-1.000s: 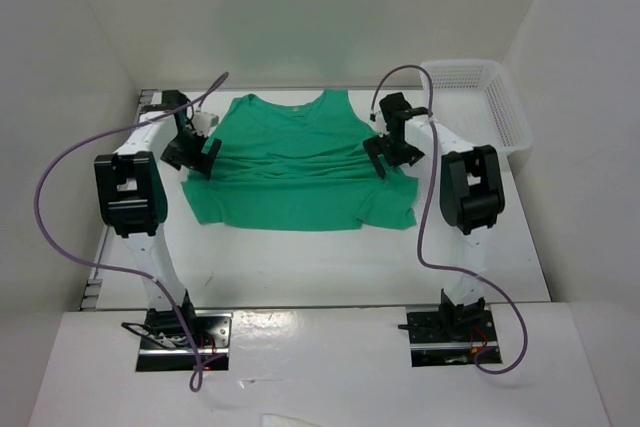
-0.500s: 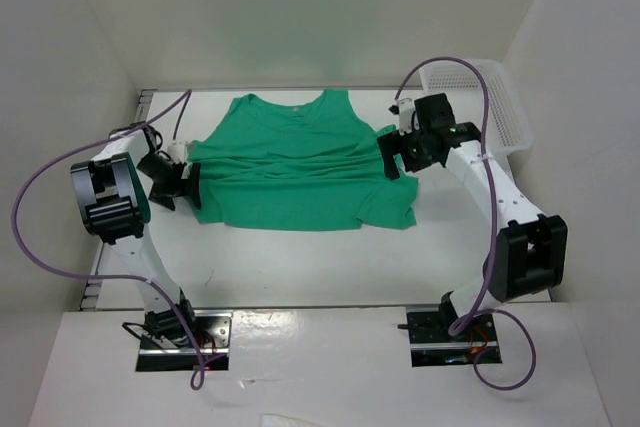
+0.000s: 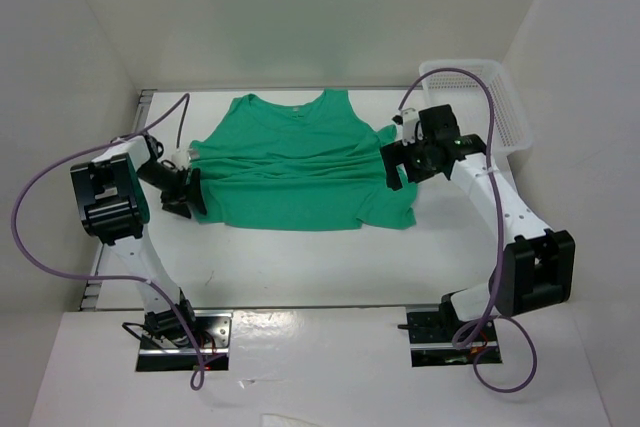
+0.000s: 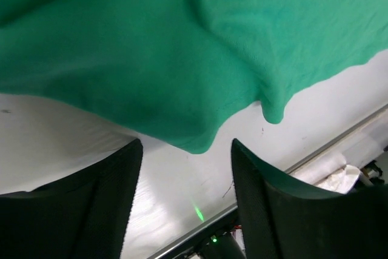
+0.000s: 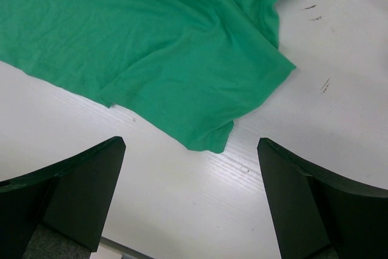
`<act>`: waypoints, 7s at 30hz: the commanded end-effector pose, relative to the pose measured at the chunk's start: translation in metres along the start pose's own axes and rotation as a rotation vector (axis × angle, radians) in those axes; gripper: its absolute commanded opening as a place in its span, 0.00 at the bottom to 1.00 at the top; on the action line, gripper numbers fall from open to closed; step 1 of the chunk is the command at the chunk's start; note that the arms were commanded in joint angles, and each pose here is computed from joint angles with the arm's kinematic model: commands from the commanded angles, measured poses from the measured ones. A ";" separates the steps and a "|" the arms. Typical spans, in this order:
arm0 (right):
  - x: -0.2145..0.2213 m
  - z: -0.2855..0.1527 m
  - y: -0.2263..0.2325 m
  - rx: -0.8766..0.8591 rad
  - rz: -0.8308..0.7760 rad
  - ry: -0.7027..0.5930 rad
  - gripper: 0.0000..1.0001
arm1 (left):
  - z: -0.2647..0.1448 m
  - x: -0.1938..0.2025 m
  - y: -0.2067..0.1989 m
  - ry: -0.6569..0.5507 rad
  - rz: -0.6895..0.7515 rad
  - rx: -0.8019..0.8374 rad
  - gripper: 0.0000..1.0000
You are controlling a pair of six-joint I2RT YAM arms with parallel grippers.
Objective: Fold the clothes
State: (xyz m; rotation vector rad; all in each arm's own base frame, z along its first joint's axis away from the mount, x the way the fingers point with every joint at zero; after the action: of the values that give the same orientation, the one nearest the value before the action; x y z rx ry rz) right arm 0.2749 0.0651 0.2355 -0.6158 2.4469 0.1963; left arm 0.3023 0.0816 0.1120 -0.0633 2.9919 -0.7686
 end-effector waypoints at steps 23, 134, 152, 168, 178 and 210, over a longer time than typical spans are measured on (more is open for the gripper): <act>0.000 -0.009 -0.001 0.030 -0.002 -0.070 0.99 | -0.028 -0.005 -0.023 -0.090 0.019 -0.146 0.00; 0.005 0.018 0.004 0.015 -0.038 0.017 0.99 | -0.080 -0.102 -0.111 -0.338 0.239 -0.372 0.15; 0.004 0.024 0.013 -0.002 -0.067 0.036 0.99 | -0.032 -0.064 -0.077 -0.323 0.016 -0.064 0.52; 0.008 0.031 0.014 0.008 -0.072 0.068 0.99 | -0.015 -0.064 -0.001 -0.364 -0.213 0.286 0.54; 0.010 0.036 0.013 0.013 -0.070 0.089 0.99 | -0.010 -0.075 0.008 -0.416 -0.205 0.321 0.53; 0.012 0.041 0.012 0.018 -0.069 0.109 0.99 | -0.011 -0.089 0.006 -0.458 -0.154 0.427 0.42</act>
State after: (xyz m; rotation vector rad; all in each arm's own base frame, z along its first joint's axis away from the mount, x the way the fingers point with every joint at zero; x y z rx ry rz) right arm 0.2773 0.0798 0.1950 -0.7036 2.5603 0.1279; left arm 0.3805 0.0959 0.1030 -0.4678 2.4457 -1.1632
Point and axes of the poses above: each gripper's point midway between its finger pads, its own z axis out along the fingers, its own y axis along the line the jaws close on, x = y × z, the point moved 10 cm from there along -z, back along the fingers, and after that the axes turned 5 degrees about -z, right-handed, at the moved point
